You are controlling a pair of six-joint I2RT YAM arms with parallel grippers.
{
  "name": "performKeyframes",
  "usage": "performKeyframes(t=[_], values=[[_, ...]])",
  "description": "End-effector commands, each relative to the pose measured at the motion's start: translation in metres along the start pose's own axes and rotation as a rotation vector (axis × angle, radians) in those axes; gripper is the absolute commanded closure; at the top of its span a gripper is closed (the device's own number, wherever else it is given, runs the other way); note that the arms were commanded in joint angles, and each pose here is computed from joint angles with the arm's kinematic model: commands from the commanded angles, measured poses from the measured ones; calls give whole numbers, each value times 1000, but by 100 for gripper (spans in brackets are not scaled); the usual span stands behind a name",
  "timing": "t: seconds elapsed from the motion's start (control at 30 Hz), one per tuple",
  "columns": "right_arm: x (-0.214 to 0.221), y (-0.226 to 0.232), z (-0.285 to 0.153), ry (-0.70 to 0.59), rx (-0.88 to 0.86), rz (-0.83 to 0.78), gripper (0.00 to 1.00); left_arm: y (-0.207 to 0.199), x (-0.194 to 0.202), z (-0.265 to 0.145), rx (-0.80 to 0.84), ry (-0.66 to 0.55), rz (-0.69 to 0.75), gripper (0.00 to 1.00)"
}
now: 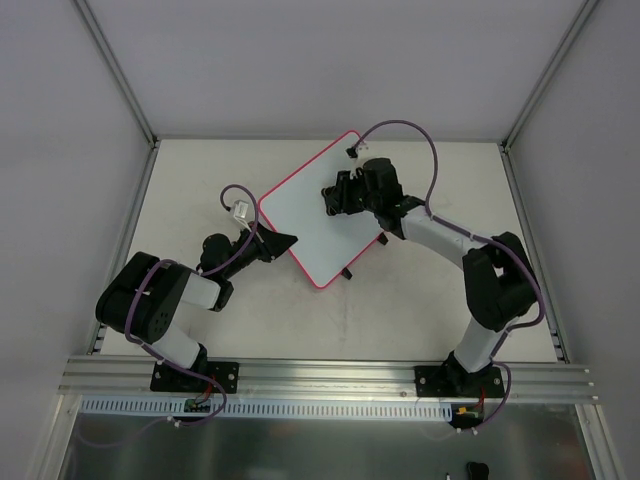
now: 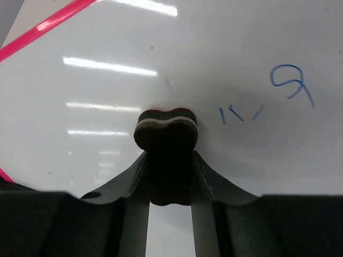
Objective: Erase the whiteboard
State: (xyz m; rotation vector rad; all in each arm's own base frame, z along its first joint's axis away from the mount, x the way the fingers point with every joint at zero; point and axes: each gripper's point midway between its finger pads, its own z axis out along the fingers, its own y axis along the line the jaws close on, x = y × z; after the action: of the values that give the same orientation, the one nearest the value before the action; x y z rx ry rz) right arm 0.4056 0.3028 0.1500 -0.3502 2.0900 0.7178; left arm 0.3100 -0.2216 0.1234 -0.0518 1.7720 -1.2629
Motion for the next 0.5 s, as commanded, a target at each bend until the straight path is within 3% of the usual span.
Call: performKeyframes(t=[0.0,0.27,0.47], values=[[-16,19,2,6,-42,-102,100,-58,-35,-2,257,-151,223,100],[-26,7,15,93,40,-145,100,-57,-31,0,264,-131,224,100],[-21,-24,23,146,76,-70,100,-57,-30,0,267,-129,230,100]])
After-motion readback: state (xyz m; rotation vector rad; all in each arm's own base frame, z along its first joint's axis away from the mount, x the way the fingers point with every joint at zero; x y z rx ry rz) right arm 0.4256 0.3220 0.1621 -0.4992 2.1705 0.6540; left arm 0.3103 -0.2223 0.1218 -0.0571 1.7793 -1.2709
